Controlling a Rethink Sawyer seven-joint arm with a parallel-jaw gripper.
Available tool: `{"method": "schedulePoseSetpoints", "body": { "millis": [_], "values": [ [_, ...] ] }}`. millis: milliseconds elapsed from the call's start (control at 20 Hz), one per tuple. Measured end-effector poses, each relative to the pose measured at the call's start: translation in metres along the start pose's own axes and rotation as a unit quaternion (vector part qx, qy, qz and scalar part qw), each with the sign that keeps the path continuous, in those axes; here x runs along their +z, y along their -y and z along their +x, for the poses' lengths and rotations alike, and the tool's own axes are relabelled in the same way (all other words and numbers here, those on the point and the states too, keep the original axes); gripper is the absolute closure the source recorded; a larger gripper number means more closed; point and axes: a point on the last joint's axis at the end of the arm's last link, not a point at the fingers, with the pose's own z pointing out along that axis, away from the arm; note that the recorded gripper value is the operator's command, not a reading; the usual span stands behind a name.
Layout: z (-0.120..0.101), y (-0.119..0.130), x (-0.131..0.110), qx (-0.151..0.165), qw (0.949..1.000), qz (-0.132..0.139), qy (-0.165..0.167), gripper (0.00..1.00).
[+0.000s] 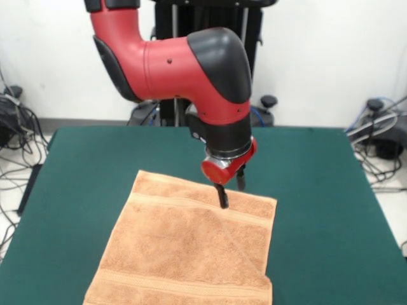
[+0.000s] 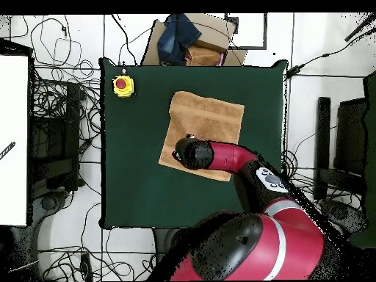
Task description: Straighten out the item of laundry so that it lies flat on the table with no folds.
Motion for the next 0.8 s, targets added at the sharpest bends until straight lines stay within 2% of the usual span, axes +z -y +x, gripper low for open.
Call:
{"method": "schedulePoseSetpoints", "body": {
  "millis": [800],
  "values": [
    [-0.006,-0.027,0.018,0.009,0.9999,0.008,-0.006,0.00]
  ]
}}
